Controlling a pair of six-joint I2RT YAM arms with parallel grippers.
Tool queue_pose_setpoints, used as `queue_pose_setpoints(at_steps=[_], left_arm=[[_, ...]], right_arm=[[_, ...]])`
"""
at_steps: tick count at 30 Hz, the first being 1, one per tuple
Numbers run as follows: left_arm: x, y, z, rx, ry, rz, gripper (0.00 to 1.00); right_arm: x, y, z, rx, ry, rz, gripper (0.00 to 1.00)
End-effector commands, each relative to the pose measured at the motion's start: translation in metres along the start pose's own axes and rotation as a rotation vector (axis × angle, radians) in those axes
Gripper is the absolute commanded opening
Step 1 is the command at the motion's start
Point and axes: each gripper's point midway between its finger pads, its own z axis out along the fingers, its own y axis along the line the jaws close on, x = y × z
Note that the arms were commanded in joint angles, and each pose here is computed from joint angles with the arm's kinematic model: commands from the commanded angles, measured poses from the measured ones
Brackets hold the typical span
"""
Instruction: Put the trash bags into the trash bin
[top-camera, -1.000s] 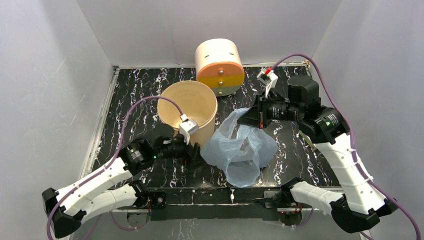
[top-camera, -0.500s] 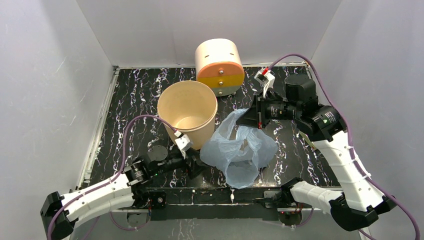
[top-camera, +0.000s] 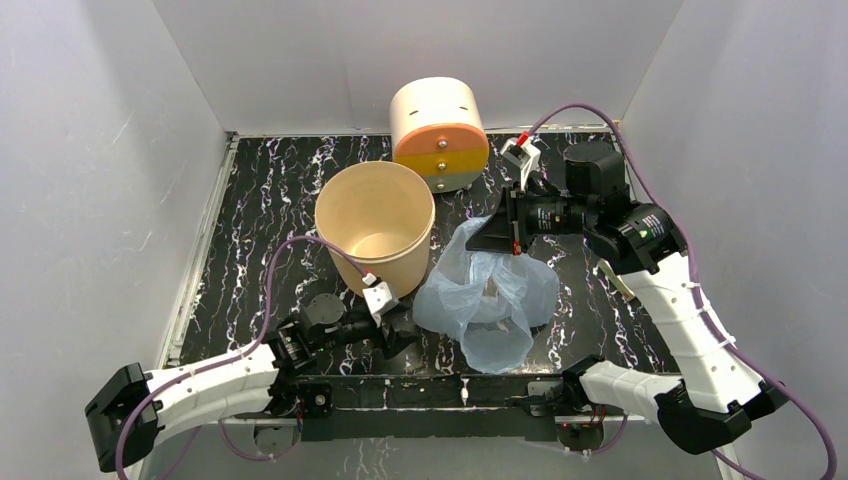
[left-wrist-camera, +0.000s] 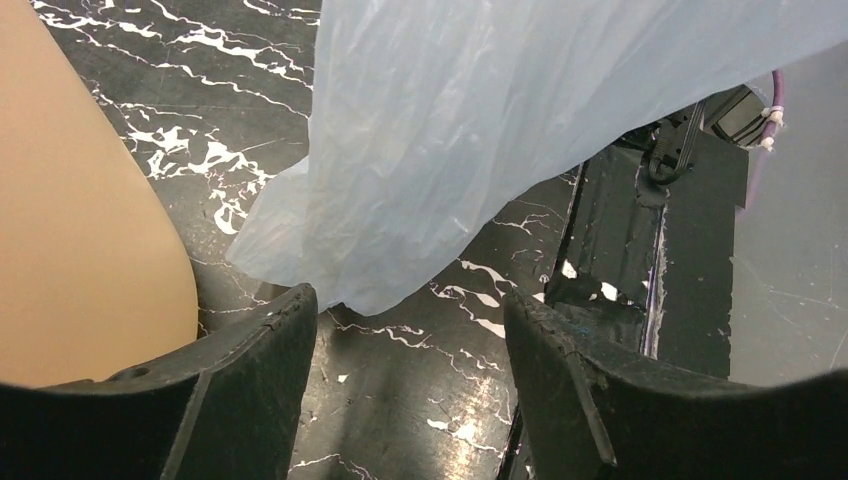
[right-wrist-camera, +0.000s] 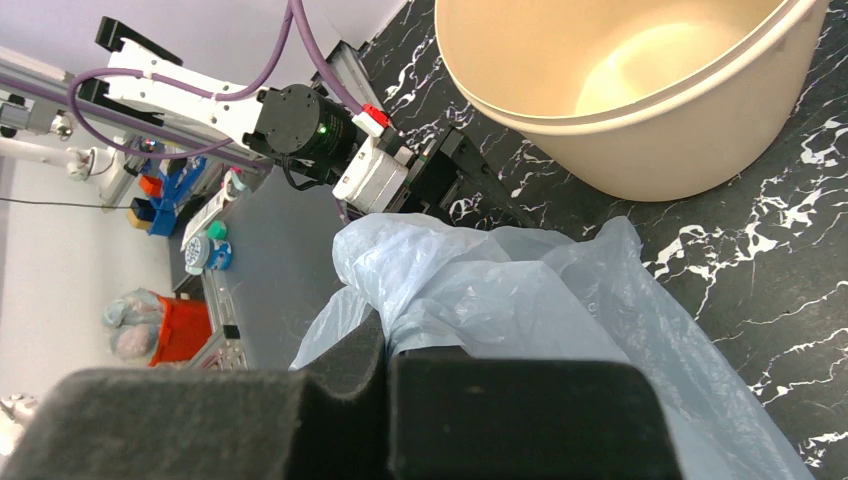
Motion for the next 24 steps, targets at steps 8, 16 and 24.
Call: queue_pose_setpoints(at_steps=[8,16,24], left_arm=[[-0.013,0.012,-0.005,-0.065,-0.141,0.089,0.74],[-0.021,0.016,-0.008,-0.079,-0.201,0.175,0.82],[-0.027,0.001,0.003,0.018,-0.217,0.186,0.83]], right_arm=[[-0.017,0.019,-0.003,-0.079,-0.044,-0.037,0.03],[-0.015,0.024,0.0,-0.126,-0.043,-0.021,0.04],[-0.017,0.041,-0.003,-0.225,-0.04,-0.027,0.04]])
